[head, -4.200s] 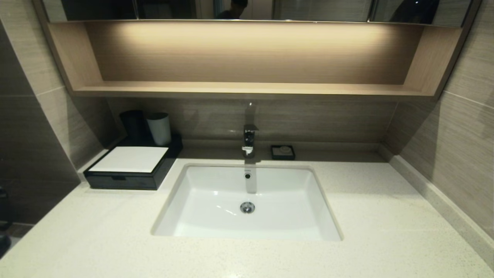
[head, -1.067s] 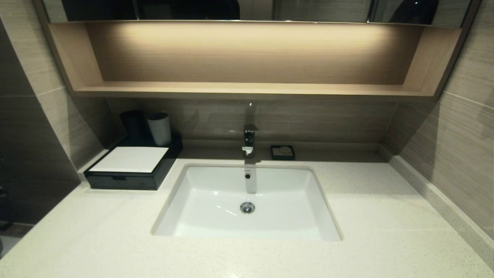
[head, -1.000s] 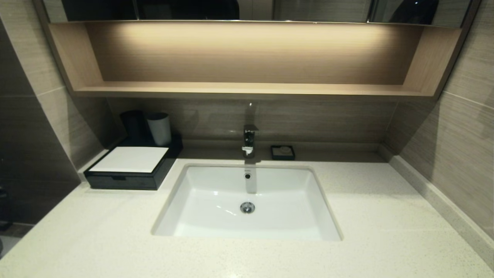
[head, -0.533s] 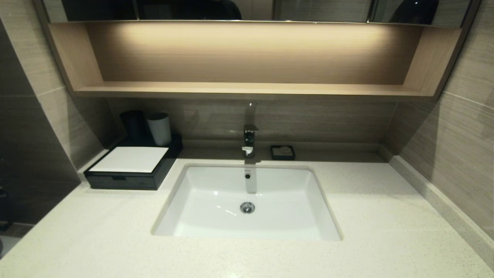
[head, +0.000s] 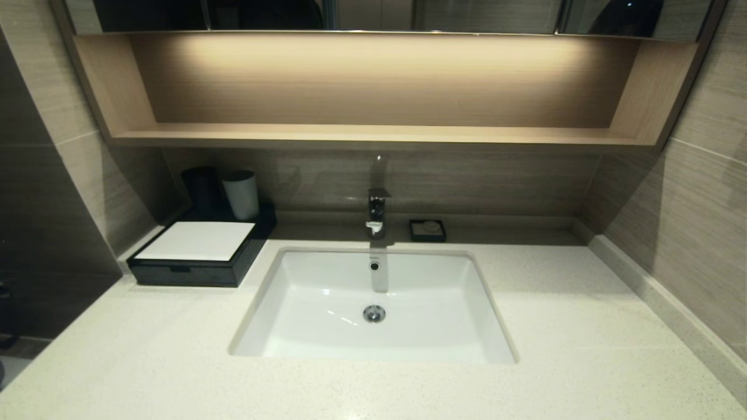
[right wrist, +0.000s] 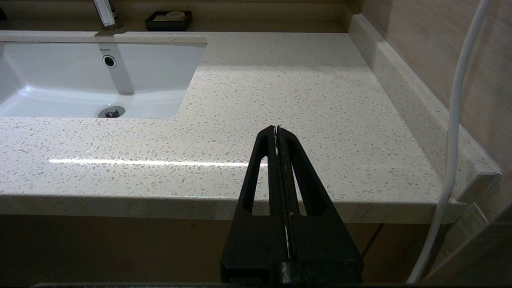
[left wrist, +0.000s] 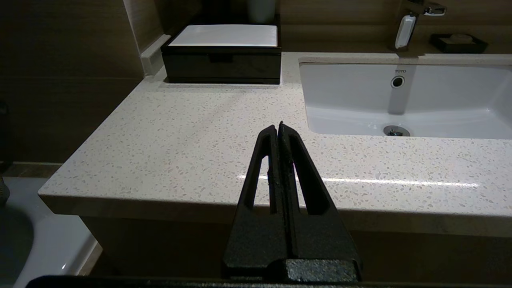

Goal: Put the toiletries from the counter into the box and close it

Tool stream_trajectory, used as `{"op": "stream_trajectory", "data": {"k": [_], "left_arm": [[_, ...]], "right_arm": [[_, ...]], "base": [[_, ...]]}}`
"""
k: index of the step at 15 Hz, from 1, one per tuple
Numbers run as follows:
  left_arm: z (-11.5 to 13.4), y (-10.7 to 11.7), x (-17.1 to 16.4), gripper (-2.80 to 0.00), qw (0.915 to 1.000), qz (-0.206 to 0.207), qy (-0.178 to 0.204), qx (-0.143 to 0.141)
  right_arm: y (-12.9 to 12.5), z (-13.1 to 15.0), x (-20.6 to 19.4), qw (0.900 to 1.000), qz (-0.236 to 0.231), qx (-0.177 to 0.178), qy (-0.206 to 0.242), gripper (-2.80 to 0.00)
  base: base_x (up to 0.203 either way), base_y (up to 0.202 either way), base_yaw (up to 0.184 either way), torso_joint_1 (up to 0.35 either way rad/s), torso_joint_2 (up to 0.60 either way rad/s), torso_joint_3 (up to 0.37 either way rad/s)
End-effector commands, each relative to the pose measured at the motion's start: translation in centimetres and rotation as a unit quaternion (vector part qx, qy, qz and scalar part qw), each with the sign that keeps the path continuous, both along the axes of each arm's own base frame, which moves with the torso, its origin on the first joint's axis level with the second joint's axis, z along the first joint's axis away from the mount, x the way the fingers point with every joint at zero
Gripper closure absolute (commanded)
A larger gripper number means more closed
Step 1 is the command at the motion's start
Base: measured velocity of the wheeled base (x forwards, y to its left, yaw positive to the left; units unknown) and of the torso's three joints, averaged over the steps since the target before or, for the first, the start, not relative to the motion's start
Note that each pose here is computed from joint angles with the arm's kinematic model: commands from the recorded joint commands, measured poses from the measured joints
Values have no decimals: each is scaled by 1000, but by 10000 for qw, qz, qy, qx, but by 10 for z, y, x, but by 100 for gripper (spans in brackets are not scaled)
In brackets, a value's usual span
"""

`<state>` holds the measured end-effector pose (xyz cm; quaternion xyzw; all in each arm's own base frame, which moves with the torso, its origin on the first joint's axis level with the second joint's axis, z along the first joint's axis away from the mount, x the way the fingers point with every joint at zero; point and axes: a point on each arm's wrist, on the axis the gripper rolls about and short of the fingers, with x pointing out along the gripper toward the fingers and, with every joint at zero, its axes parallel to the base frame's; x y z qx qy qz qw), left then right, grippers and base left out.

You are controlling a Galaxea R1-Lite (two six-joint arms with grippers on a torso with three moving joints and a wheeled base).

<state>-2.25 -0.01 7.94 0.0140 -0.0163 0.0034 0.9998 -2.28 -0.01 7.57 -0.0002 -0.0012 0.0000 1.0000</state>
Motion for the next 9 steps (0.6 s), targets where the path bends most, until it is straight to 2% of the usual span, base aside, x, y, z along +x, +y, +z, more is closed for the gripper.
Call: {"op": "stream_trajectory", "data": {"k": [1, 9], "left_arm": [[-5, 0, 1, 0, 10000, -2, 64, -32], [-5, 0, 1, 0, 10000, -3, 56, -40]], "right_arm": [[0, 0, 0, 10000, 0, -6, -4, 0], [0, 0, 0, 10000, 0, -6, -4, 0]], "base": [[0, 0, 0, 0, 0, 0], [0, 0, 0, 0, 0, 0]]}}
